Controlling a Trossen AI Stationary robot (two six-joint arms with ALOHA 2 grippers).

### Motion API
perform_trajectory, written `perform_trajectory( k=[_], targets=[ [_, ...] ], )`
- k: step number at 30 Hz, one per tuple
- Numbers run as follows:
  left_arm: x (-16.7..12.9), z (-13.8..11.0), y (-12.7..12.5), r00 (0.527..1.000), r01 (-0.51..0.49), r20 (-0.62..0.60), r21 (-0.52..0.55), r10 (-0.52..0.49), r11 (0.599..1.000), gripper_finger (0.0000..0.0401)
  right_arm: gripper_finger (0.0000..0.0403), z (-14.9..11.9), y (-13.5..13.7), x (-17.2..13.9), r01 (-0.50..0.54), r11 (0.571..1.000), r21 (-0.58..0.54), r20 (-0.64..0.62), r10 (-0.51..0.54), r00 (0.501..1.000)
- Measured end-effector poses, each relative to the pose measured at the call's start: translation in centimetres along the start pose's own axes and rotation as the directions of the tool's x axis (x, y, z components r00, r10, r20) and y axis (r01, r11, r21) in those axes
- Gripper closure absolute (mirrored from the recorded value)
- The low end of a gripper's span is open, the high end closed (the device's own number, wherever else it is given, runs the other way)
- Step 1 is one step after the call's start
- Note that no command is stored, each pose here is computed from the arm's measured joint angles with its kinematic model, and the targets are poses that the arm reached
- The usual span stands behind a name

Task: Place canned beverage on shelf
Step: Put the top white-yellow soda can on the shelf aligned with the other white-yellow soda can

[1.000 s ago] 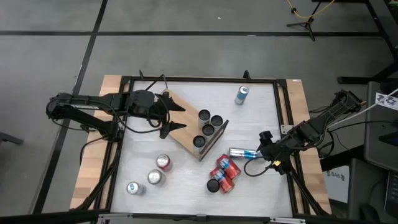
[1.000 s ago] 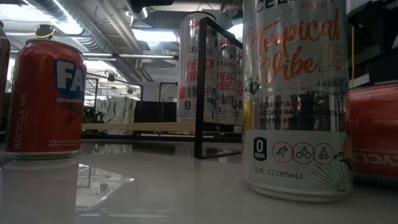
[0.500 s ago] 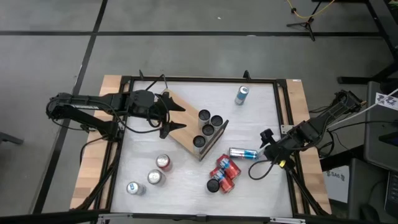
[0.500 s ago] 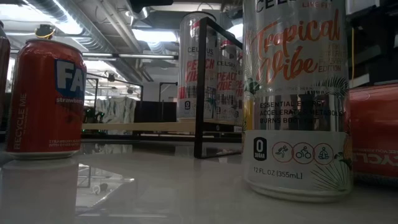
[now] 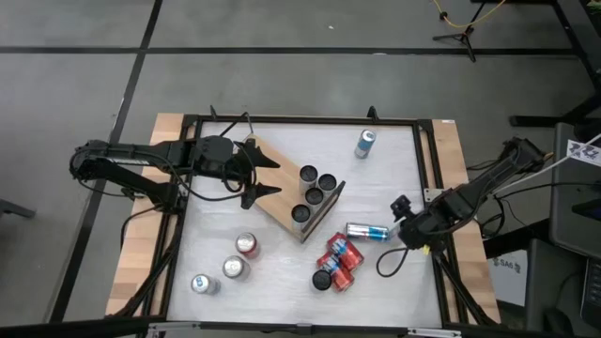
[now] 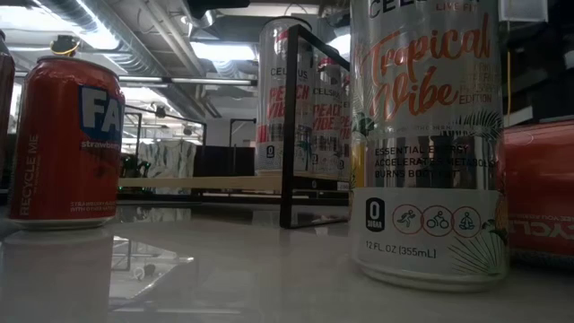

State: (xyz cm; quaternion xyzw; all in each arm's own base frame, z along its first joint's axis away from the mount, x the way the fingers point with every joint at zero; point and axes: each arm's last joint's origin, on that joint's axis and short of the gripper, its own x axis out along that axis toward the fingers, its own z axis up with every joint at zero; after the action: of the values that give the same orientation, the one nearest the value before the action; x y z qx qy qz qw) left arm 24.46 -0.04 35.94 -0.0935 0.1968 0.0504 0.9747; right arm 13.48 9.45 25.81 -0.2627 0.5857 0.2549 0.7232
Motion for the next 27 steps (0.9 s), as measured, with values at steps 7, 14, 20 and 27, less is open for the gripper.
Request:
perform_trajectory(
  k=[7, 14, 20, 27],
  targets=[
    [0.0, 0.0, 0.0, 1.0, 0.0, 0.0, 0.0, 0.0, 1.0, 0.0066, 0.003, 0.6, 0.0, 0.9, -0.003, 1.0, -0.006, -0.051, 0.003, 0.999],
    [0.0, 0.0, 0.0, 1.0, 0.0, 0.0, 0.0, 0.0, 1.0, 0.0066, 0.0087, 0.8, -0.1, 1.2, -0.006, 1.0, -0.007, -0.065, 0.005, 0.998],
    [0.0, 0.0, 0.0, 1.0, 0.0, -0.001, 0.0, 0.0, 1.0, 0.0066, 0.0156, 0.8, -0.1, 1.1, -0.006, 1.0, -0.006, -0.062, 0.006, 0.998],
    [0.0, 0.0, 0.0, 1.0, 0.0, 0.0, 0.0, 0.0, 1.0, 0.0066, 0.0157, 0.8, 0.0, 1.1, -0.025, 1.0, -0.003, -0.058, 0.025, 0.998]
  ],
)
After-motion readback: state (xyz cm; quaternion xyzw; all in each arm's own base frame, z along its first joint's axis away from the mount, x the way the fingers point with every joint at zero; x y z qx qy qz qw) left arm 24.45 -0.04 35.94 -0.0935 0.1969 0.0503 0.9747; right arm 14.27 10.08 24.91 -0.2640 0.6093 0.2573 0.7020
